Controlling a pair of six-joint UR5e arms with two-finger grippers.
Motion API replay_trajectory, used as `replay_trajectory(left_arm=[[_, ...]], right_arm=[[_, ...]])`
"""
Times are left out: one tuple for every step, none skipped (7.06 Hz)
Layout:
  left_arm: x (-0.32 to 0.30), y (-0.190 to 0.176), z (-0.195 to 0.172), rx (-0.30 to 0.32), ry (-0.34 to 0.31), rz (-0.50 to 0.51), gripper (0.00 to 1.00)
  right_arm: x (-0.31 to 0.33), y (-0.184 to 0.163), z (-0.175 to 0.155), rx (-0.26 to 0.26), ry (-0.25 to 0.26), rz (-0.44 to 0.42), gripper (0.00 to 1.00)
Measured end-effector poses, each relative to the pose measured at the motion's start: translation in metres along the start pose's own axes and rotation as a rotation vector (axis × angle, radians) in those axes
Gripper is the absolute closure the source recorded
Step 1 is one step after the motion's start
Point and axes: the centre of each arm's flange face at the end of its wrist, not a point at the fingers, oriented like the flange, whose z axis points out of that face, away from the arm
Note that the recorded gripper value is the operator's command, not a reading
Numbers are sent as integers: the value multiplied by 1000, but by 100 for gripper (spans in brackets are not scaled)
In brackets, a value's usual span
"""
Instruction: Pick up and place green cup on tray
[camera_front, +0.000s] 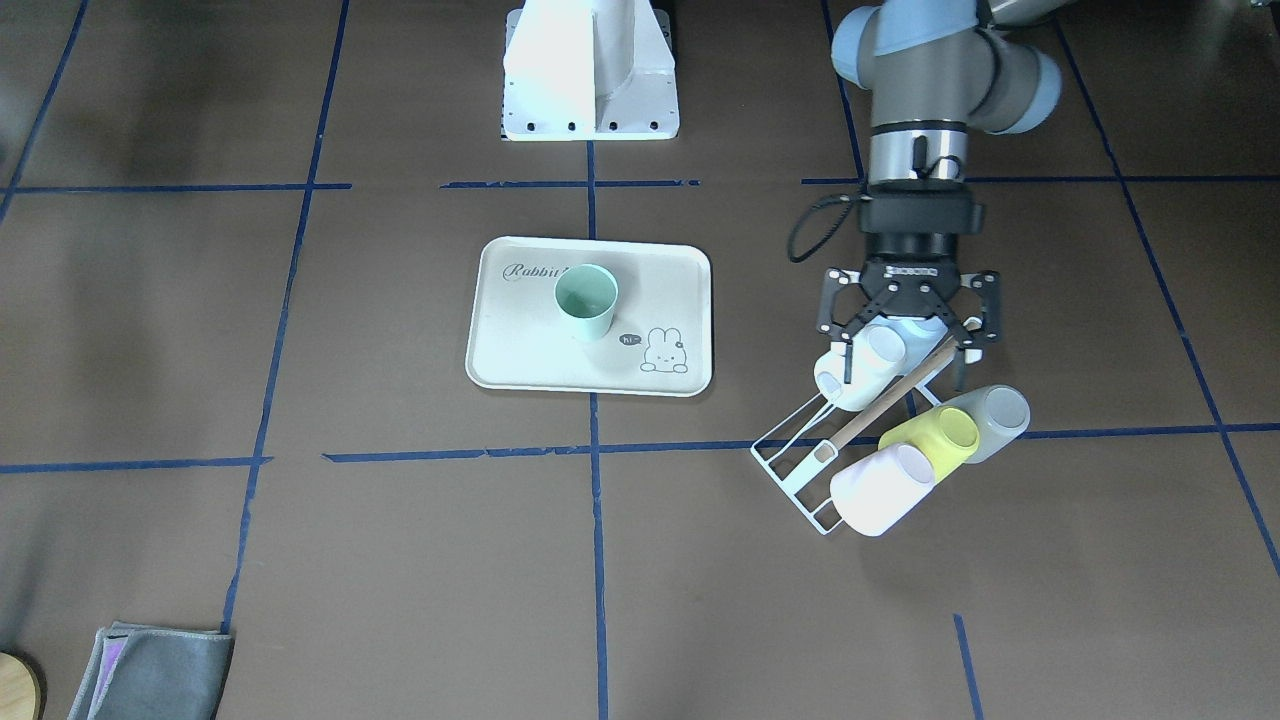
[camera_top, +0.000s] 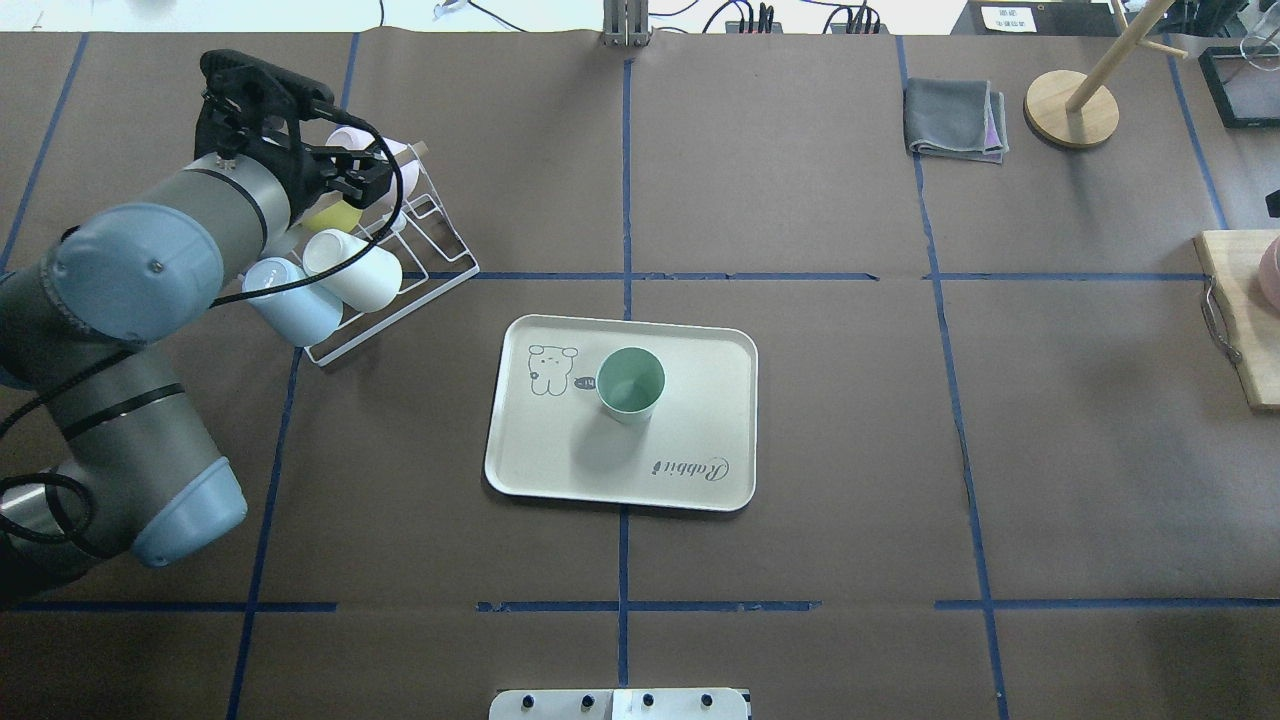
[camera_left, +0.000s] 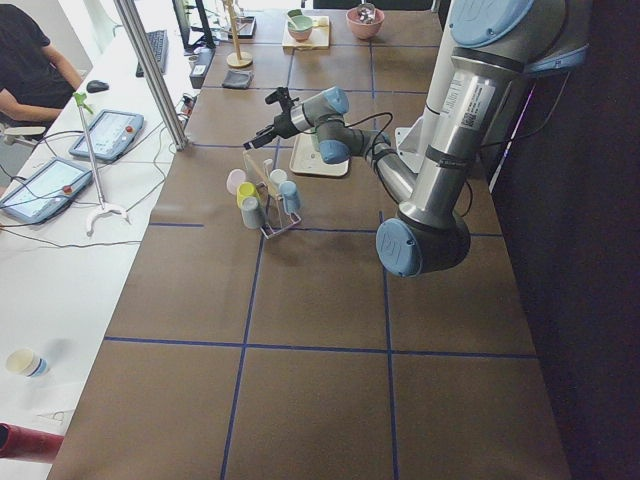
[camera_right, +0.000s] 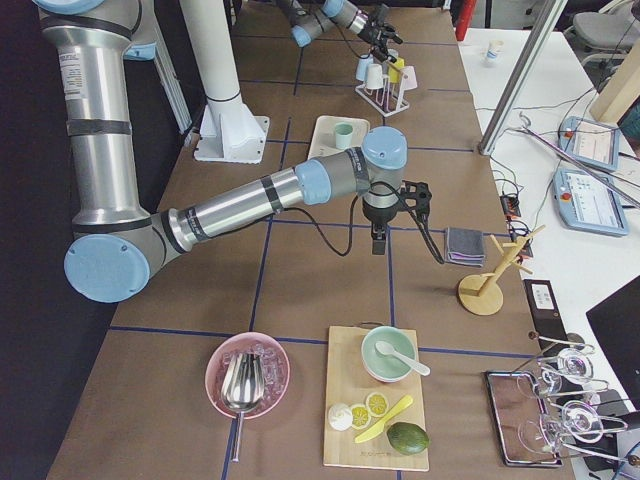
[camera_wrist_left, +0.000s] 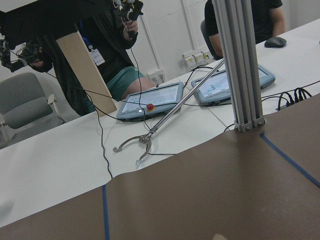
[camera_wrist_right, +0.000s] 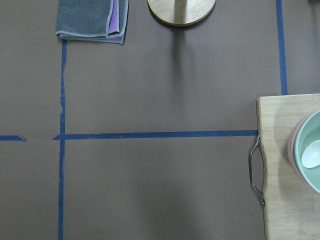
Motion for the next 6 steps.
replay_trajectory(left_arm=[[-38, 9, -4, -101, 6, -36, 1], [-82, 24, -8, -213, 23, -77, 1], [-126, 36, -13, -324, 57, -129, 1], [-179, 39, -22, -440, 108, -191, 1], [-226, 41, -32, -517, 140, -201, 1], [-268, 48, -41, -566, 142, -154, 1]], right_arm=[[2, 0, 1, -1, 3, -3, 0], [7, 0, 3, -4, 8, -13, 0], [16, 0, 4, -7, 14, -29, 0], [32, -3, 6, -12, 20, -50, 0], [50, -5, 9, -18, 27, -69, 0], [69, -5, 12, -27, 32, -83, 0]])
